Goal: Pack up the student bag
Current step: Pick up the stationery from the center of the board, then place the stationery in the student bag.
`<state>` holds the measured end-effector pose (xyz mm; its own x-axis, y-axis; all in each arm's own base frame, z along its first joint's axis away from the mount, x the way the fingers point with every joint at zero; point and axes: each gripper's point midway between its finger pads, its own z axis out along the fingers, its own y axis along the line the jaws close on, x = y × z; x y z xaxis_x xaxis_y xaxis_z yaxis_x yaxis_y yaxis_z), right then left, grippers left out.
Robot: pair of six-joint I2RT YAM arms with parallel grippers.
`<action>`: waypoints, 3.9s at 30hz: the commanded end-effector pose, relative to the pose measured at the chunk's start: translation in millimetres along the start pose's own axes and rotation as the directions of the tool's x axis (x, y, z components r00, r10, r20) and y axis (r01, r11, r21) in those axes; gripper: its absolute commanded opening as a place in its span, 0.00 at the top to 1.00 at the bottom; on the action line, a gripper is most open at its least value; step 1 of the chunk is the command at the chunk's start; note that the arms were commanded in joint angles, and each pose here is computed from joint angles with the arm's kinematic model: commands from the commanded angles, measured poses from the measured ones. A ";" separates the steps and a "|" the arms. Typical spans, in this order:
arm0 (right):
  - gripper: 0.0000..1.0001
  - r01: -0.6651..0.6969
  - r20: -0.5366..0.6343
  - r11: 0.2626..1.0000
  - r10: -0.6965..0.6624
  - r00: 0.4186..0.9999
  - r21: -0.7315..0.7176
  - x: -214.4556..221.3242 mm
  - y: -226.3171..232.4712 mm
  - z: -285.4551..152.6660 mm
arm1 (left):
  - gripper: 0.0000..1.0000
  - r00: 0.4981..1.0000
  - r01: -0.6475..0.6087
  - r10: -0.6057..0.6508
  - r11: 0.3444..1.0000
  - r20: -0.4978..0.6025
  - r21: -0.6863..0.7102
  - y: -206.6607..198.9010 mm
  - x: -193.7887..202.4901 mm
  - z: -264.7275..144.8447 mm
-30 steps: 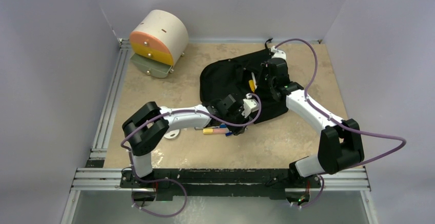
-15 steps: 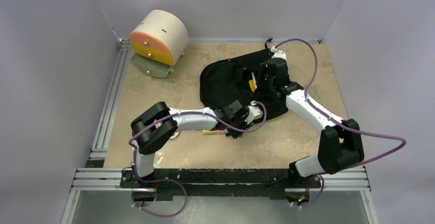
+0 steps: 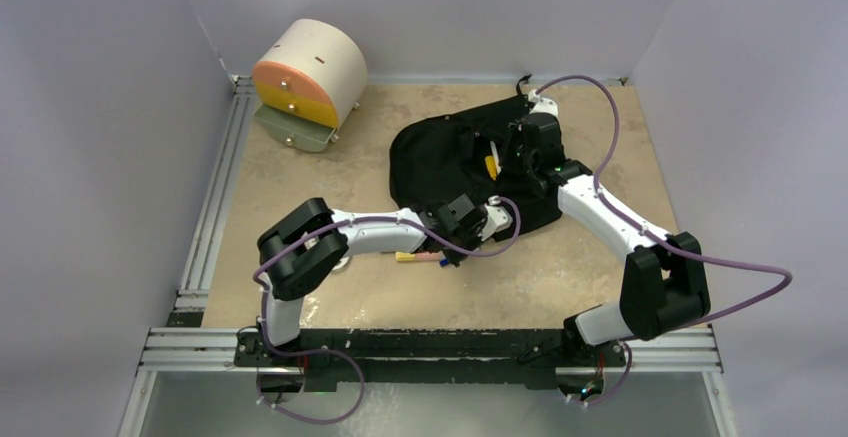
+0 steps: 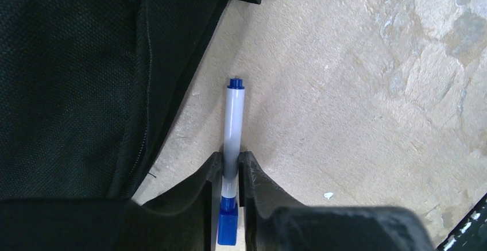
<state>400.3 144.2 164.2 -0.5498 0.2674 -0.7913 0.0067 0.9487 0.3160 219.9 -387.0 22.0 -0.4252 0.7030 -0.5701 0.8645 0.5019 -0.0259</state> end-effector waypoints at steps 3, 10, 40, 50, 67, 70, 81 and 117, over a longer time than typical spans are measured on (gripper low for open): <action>1.00 -0.020 0.069 0.999 0.023 0.997 -0.038 -20.9 10.7 -13.7 | 0.92 0.998 -0.013 0.012 1.000 0.063 0.006 -4.9 -27.4 -11.7; 1.00 -0.018 0.069 0.999 0.020 0.997 -0.031 -20.3 8.9 -13.7 | 1.00 0.992 0.006 -0.010 0.999 0.130 0.032 -10.7 -52.2 -36.8; 1.00 -0.022 0.086 0.999 0.026 0.996 -0.043 -25.3 10.8 -21.7 | 1.00 0.668 0.621 -0.678 0.735 0.306 0.273 106.8 -174.5 -111.2; 1.00 -0.026 0.084 0.999 0.029 0.996 -0.037 -23.3 9.2 -21.6 | 1.00 0.610 0.680 -0.749 0.662 0.257 0.315 122.2 -190.7 -93.6; 1.00 -0.028 0.081 0.999 0.031 0.996 -0.035 -21.2 7.9 -22.2 | 1.00 0.581 0.714 -0.788 0.614 0.206 0.336 135.3 -198.7 -53.4; 1.00 -0.027 0.079 0.999 0.029 0.996 -0.029 -19.7 6.4 -22.2 | 1.00 0.573 0.717 -0.793 0.607 0.206 0.343 136.4 -201.8 -50.6; 1.00 -0.032 0.074 0.999 0.034 0.997 -0.026 -16.9 5.1 -20.8 | 1.00 0.501 0.754 -0.837 0.548 0.222 0.364 147.9 -222.1 -40.9; 1.00 -0.028 0.090 1.000 0.027 0.996 0.012 -23.0 0.3 -18.9 | 0.69 0.573 0.656 -0.762 0.648 0.303 0.387 130.0 -222.8 -87.4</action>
<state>392.9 137.2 163.6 -0.5389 0.2769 -0.7955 0.0293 0.9500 0.3108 410.2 -445.5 145.7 -0.9126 -0.1187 -0.3913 0.2306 0.6409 -0.7322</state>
